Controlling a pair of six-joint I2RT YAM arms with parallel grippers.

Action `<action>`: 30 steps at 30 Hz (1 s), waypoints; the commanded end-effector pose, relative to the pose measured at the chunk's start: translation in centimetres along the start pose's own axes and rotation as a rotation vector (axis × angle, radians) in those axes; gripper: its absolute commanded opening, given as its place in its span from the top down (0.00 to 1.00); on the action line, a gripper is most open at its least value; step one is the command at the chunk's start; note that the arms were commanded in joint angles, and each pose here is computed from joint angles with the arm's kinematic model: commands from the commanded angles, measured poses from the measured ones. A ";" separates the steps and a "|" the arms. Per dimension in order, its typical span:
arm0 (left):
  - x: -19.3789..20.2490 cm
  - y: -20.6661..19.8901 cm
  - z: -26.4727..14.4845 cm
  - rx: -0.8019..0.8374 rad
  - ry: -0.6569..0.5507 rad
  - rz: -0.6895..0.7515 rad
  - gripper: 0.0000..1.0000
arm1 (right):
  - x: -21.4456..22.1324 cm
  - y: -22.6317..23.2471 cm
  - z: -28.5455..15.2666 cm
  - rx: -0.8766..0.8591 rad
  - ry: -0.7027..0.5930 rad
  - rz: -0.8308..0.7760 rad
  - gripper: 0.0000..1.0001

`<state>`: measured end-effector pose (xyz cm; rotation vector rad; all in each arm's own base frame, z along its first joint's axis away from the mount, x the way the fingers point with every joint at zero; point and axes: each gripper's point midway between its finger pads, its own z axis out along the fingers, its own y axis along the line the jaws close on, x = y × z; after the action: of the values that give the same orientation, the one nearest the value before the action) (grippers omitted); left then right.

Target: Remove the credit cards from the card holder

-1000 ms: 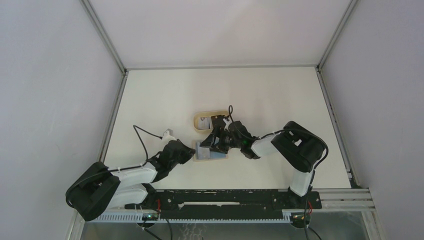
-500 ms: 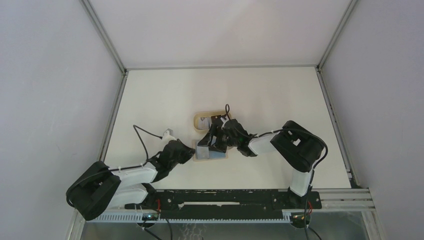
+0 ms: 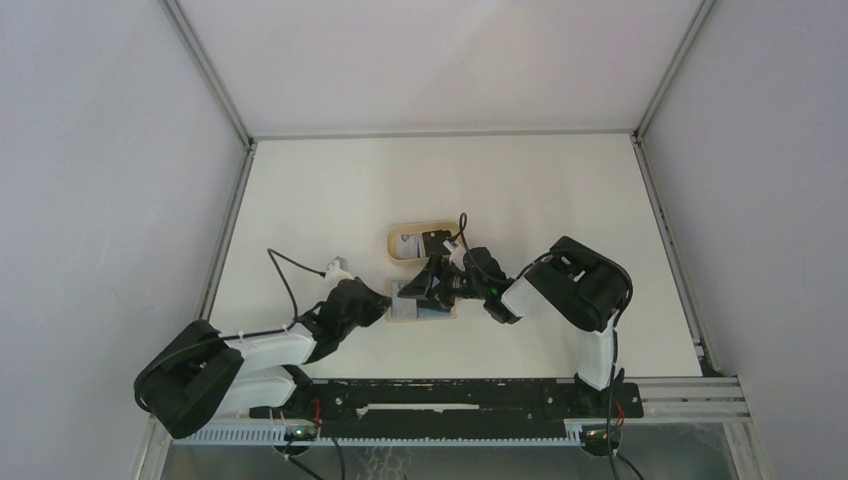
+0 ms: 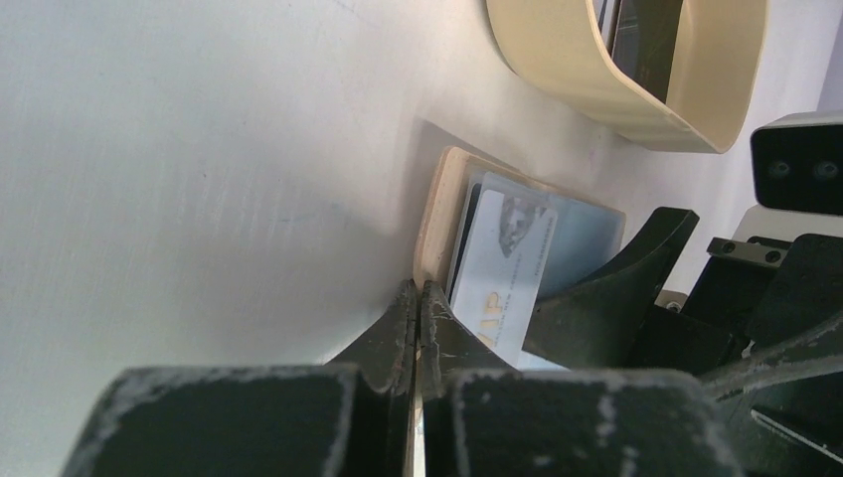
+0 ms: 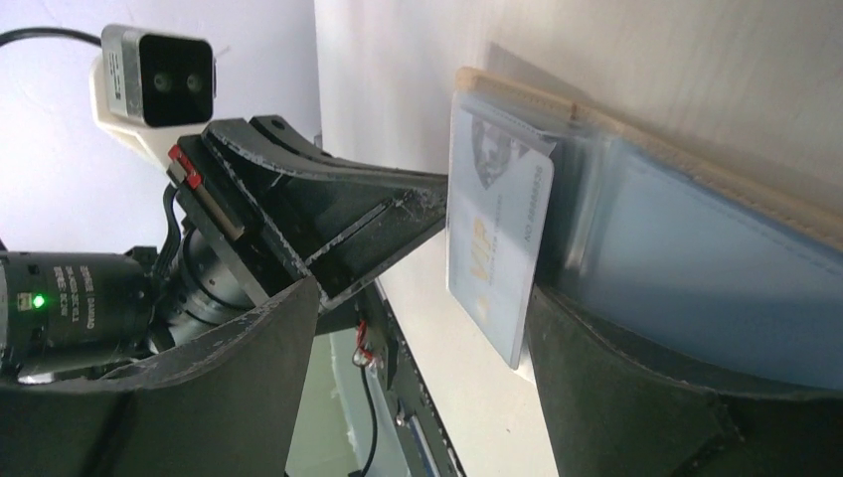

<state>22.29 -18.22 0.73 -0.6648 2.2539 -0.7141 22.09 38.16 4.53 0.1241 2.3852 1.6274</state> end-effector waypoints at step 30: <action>3.8 8.5 -1.6 -0.277 0.156 0.117 1.00 | 0.0 2.9 1.7 -0.072 0.069 -0.015 0.18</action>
<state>22.34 -18.30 0.73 -0.6644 2.2541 -0.7161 22.39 39.98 4.99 0.0936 2.4109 1.6870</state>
